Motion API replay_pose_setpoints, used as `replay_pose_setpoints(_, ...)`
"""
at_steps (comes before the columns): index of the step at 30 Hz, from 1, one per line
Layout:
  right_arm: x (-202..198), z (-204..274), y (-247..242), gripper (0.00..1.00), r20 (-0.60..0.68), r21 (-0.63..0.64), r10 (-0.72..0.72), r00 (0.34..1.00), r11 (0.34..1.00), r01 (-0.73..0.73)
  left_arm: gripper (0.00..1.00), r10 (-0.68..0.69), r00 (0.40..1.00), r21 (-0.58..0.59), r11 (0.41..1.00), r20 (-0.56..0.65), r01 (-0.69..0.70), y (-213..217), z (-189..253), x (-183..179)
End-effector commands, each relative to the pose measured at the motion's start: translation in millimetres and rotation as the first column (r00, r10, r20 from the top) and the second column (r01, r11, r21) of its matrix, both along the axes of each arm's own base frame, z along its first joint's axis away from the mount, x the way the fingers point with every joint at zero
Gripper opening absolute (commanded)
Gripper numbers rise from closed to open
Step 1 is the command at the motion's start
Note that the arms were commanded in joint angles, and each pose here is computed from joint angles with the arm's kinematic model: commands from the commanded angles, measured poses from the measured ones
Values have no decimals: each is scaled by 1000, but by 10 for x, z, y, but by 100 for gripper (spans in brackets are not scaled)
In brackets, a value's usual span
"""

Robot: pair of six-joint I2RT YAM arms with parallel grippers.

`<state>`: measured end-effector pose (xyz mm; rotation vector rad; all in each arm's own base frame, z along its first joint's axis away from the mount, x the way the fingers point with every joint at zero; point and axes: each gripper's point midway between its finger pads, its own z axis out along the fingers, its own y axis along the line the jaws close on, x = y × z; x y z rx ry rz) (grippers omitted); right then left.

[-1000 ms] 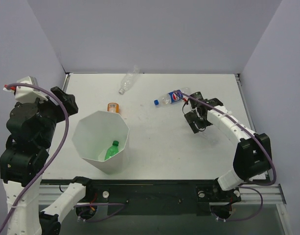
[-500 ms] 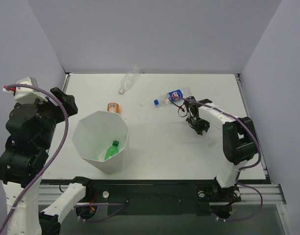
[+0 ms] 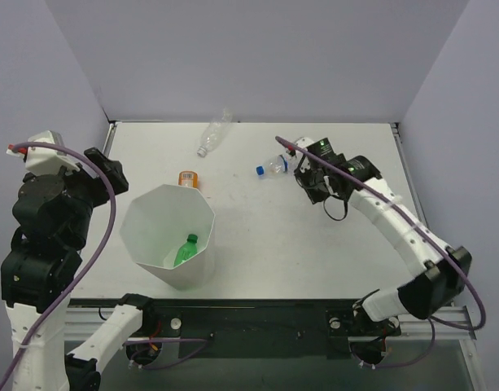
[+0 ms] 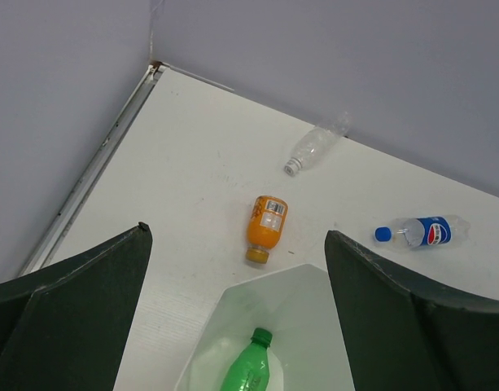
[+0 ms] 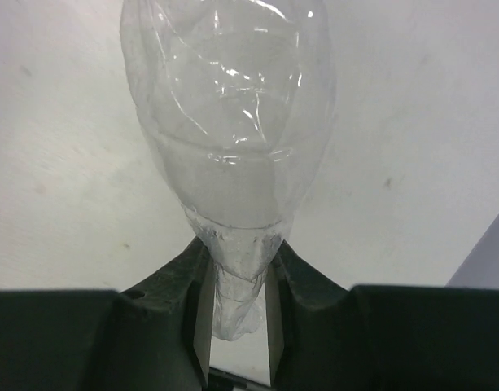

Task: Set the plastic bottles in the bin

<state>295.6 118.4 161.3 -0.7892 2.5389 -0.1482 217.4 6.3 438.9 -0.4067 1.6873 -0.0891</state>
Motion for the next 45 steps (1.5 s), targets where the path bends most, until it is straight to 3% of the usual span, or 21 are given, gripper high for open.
replay_pose_setpoints(1,-158,1294,496,0,319,229,109,941,955,-188,98,62,998,2,998,-6,-62,91,-72,33)
replay_pose_setpoints(2,-111,1558,641,0,431,246,91,898,945,-214,99,64,998,-1,998,-7,-64,92,-70,32)
replay_pose_setpoints(4,-134,2008,863,0,549,378,-22,835,898,-225,99,89,996,-13,996,-21,-89,121,-94,30)
replay_pose_setpoints(5,-214,2146,1025,0,566,423,-8,825,861,-282,98,102,994,-16,995,-43,-103,134,-137,36)
replay_pose_setpoints(9,-661,2794,1844,0,670,599,43,741,559,-574,98,89,992,-46,995,-84,-93,69,-133,106)
replay_pose_setpoints(12,-856,3069,2265,0,685,687,-21,728,350,-637,98,91,992,-52,994,-86,-96,66,-92,117)
replay_pose_setpoints(13,-968,3050,2431,0,676,699,17,737,304,-648,98,99,991,-56,993,-86,-104,77,-87,105)
replay_pose_setpoints(16,-1174,3135,2778,0,678,708,63,732,212,-674,98,123,990,-75,989,-65,-127,116,-33,63)
replay_pose_setpoints(19,-1377,3106,3109,0,681,706,118,723,159,-690,98,115,993,-102,988,-18,-116,110,86,3)
replay_pose_setpoints(22,-1402,2870,3349,6,651,712,185,737,188,-676,98,127,992,-104,987,18,-124,151,197,-70)
replay_pose_setpoints(24,-1410,2774,3412,27,630,725,201,750,192,-661,98,148,988,-99,984,29,-145,201,245,-115)
replay_pose_setpoints(25,-1412,2746,3426,49,617,737,203,761,192,-648,98,156,987,-95,984,37,-152,222,274,-136)
replay_pose_setpoints(26,-1418,2746,3423,64,615,739,204,762,190,-647,98,164,986,-88,983,43,-159,244,295,-151)
replay_pose_setpoints(28,-1414,2800,3373,87,624,732,189,758,197,-652,98,179,982,-92,981,60,-173,275,348,-179)
replay_pose_setpoints(33,-1231,2825,3045,92,644,696,108,757,328,-639,98,159,985,-89,984,71,-153,247,392,-171)
replay_pose_setpoints(35,-1070,2784,2864,93,654,680,32,756,413,-606,98,155,986,-86,985,65,-149,236,364,-156)
replay_pose_setpoints(37,-812,2648,2633,93,637,678,-97,765,542,-496,98,147,987,-84,986,58,-142,219,325,-134)
replay_pose_setpoints(39,-694,2528,2499,94,628,653,-134,767,627,-425,98,132,990,-85,988,48,-128,186,279,-98)
replay_pose_setpoints(41,-663,2402,2448,88,608,619,-107,787,685,-384,98,127,991,-88,989,43,-123,170,233,-82)
replay_pose_setpoints(44,-720,2335,2469,68,558,620,-76,826,700,-355,98,115,993,-92,989,26,-112,131,133,-21)
replay_pose_setpoints(45,-721,2303,2506,66,543,628,-77,836,698,-344,98,111,994,-92,990,20,-108,120,120,-5)
